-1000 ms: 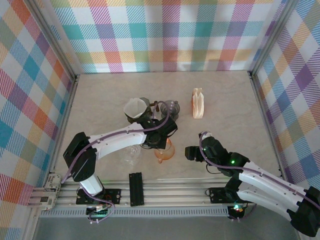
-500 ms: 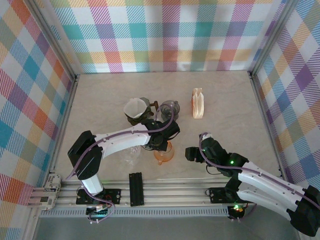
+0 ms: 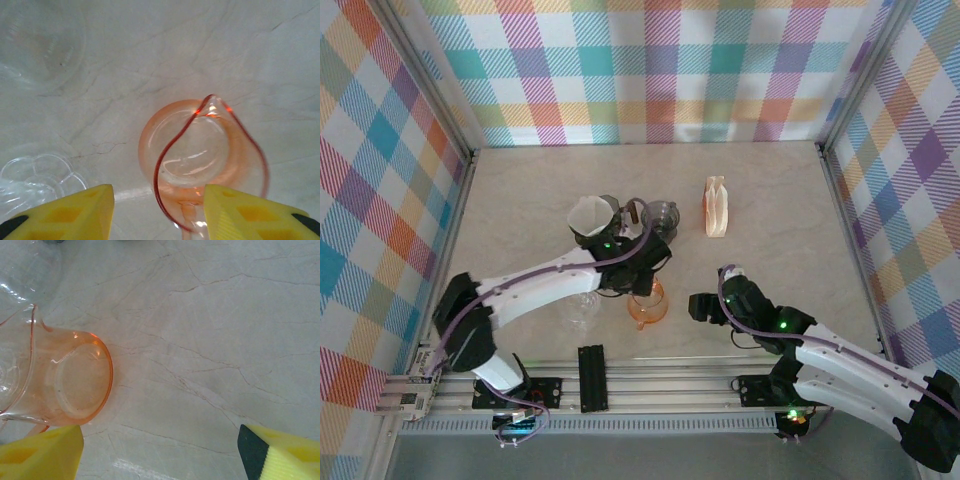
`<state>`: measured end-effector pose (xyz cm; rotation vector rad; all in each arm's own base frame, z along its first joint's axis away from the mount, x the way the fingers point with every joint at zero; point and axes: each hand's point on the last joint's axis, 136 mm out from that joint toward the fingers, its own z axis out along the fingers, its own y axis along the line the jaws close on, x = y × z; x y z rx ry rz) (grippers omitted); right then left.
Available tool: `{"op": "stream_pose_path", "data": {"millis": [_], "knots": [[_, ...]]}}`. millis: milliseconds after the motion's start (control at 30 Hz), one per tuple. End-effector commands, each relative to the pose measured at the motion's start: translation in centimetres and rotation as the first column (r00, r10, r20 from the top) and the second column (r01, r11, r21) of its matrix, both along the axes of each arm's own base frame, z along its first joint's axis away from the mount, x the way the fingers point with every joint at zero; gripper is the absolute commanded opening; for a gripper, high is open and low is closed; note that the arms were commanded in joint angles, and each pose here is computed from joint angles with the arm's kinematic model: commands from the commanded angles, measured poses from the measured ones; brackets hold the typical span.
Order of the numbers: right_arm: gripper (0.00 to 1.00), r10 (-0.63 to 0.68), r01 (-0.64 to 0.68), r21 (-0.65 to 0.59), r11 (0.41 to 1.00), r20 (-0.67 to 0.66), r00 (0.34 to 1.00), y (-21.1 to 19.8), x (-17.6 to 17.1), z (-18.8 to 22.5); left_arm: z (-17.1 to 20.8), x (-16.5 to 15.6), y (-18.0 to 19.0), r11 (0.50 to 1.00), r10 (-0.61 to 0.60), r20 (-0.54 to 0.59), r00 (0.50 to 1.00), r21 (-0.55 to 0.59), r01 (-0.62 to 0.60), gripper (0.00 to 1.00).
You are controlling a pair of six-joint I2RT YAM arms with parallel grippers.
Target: Place the coffee filter in the dripper
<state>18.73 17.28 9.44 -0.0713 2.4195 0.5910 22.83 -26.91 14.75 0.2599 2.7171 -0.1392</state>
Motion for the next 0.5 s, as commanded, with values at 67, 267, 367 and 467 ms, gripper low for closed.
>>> {"op": "stream_pose_path", "data": {"millis": [67, 267, 367, 467], "knots": [[0.82, -0.009, 0.01, 0.033, 0.999, -0.015, 1.0, 0.3, -0.1, -0.3, 2.8, -1.9, 4.1, 0.988, 0.117, 0.02, 0.993, -0.1, -0.114, 0.5], [0.82, -0.007, 0.007, 0.039, 0.999, 0.002, 1.0, 0.3, 0.0, 0.2, 2.3, -3.4, 10.1, 0.924, 0.299, -0.056, 0.952, -0.23, -0.304, 0.47], [0.82, -0.003, 0.002, 0.043, 0.999, 0.008, 1.0, 0.5, 0.1, 0.4, 1.3, -4.1, 12.8, 0.891, 0.376, -0.098, 0.922, -0.235, -0.388, 0.45], [0.82, -0.001, 0.0, 0.047, 0.999, 0.008, 1.0, 0.6, 0.2, 0.5, -0.2, -4.3, 14.6, 0.85, 0.434, -0.155, 0.887, -0.256, -0.461, 0.44]]}}
